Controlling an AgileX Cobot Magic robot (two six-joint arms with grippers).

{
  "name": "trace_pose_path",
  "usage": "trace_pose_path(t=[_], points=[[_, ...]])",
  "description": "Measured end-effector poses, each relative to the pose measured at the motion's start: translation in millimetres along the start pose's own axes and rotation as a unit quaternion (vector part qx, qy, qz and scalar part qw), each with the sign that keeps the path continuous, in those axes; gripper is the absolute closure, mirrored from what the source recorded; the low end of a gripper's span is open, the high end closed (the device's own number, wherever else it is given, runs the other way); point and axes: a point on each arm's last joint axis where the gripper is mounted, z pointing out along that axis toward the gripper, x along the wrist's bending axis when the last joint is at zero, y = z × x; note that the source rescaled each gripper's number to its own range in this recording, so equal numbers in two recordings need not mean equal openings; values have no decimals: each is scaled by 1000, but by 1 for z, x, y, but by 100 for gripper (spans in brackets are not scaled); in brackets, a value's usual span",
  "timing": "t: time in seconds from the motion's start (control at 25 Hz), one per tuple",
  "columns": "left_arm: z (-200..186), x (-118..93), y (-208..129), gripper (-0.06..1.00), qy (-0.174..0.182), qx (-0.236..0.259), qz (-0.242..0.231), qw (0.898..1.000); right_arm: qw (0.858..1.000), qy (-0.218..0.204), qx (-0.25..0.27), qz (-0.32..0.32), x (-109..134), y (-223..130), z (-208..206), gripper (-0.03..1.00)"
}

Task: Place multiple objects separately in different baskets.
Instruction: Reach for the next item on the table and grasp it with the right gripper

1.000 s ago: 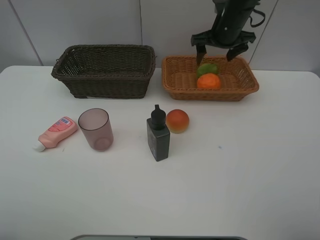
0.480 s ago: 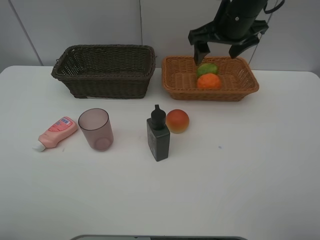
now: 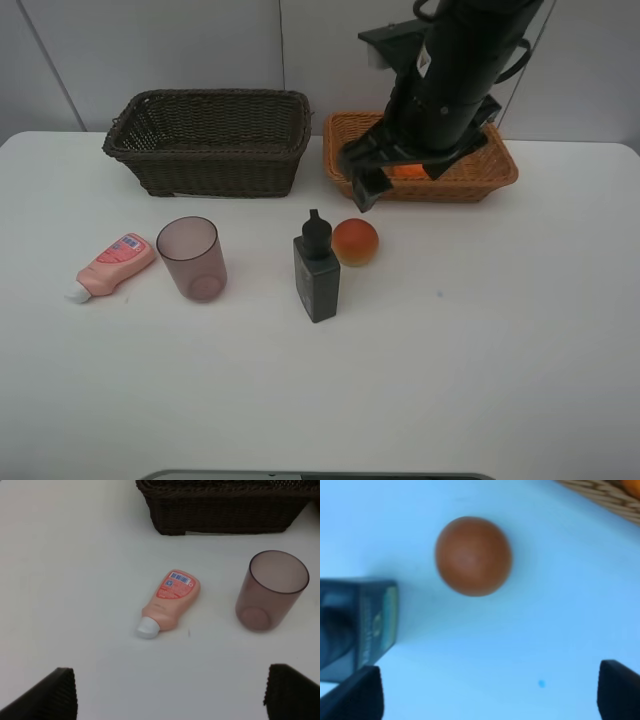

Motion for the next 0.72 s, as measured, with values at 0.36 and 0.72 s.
trace_pose_path(t=[0.36, 0.72], points=[[0, 0, 0, -2, 0, 0, 0, 1000, 1000, 2, -13, -27, 15, 0, -3, 6], [0, 0, 0, -2, 0, 0, 0, 1000, 998, -2, -44, 43, -29, 9, 4, 6]])
